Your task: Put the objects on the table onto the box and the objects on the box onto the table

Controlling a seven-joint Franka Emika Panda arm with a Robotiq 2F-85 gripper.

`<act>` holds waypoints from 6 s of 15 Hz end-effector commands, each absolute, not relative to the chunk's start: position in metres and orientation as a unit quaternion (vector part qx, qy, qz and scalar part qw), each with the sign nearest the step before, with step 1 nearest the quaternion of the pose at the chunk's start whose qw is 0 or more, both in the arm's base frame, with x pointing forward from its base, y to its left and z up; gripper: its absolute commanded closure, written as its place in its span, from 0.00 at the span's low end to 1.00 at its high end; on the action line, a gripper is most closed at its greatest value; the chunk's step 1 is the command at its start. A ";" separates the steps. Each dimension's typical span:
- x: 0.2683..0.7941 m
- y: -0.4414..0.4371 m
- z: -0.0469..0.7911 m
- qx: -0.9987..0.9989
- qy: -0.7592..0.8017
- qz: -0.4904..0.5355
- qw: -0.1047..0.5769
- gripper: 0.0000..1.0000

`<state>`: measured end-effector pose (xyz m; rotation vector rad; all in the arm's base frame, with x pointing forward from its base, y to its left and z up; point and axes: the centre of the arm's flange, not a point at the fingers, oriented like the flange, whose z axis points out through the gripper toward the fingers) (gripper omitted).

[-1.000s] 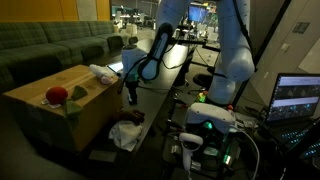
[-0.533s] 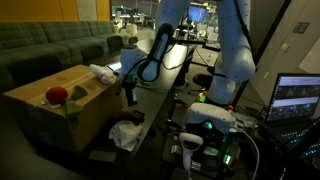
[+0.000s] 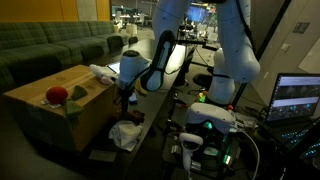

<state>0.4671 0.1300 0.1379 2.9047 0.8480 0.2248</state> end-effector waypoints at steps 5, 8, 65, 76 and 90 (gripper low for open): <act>0.447 0.147 0.101 0.964 0.241 0.089 0.068 0.00; 0.434 0.153 0.083 0.965 0.240 0.076 0.070 0.00; 0.460 0.116 0.156 0.986 0.163 -0.011 -0.032 0.95; 0.470 0.102 0.301 0.989 0.144 0.041 -0.008 0.95; 0.571 0.084 0.407 0.972 0.139 0.185 0.042 0.95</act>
